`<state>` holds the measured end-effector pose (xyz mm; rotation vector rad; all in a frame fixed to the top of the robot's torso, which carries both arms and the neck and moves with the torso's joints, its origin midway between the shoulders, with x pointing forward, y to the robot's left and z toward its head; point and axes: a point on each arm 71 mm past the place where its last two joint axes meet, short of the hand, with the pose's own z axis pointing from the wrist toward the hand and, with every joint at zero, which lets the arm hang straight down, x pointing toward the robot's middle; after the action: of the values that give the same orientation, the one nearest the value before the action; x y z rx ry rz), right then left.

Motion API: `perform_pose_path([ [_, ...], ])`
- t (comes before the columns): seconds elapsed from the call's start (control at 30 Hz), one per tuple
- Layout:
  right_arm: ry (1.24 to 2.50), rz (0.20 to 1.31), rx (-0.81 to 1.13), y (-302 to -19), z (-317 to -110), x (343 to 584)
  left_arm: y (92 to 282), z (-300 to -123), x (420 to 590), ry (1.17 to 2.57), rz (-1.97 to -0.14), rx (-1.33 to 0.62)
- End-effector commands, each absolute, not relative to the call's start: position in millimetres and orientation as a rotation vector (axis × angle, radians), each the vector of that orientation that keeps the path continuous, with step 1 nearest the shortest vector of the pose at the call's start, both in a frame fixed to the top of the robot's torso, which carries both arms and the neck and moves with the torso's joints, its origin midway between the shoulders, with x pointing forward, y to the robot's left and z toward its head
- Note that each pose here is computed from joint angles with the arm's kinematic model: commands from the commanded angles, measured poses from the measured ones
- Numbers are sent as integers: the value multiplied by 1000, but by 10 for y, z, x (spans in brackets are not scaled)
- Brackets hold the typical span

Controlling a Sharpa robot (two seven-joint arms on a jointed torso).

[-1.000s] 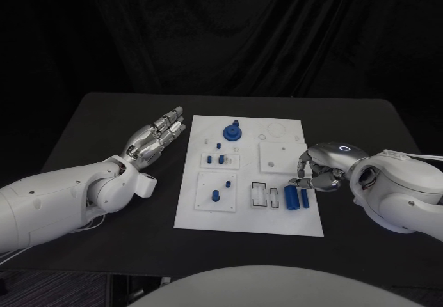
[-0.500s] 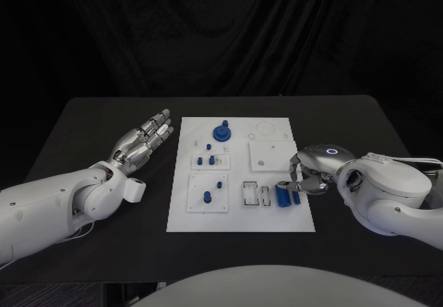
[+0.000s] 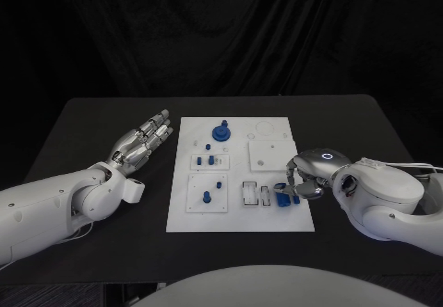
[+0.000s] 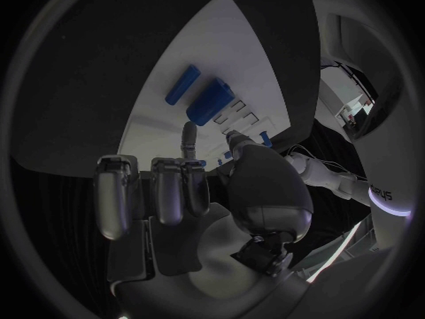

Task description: Assemble the parts on the task board

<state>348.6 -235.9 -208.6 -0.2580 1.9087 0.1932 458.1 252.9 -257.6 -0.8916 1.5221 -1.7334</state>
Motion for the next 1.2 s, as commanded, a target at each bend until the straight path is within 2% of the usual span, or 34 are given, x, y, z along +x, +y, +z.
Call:
perform_pose_path([
  [0.03, 1929, 135, -268, -2369, -2109, 3471, 2505, -2539, 4563, 1473, -1792, -863],
  [0.57, 1968, 138, -289, -2342, -2250, 3448, 2509, -2553, 4559, 1483, -1790, -869],
  [1.2, 1976, 198, -317, -2252, -2399, 3480, 2508, -2574, 4557, 1495, -1791, -875],
])
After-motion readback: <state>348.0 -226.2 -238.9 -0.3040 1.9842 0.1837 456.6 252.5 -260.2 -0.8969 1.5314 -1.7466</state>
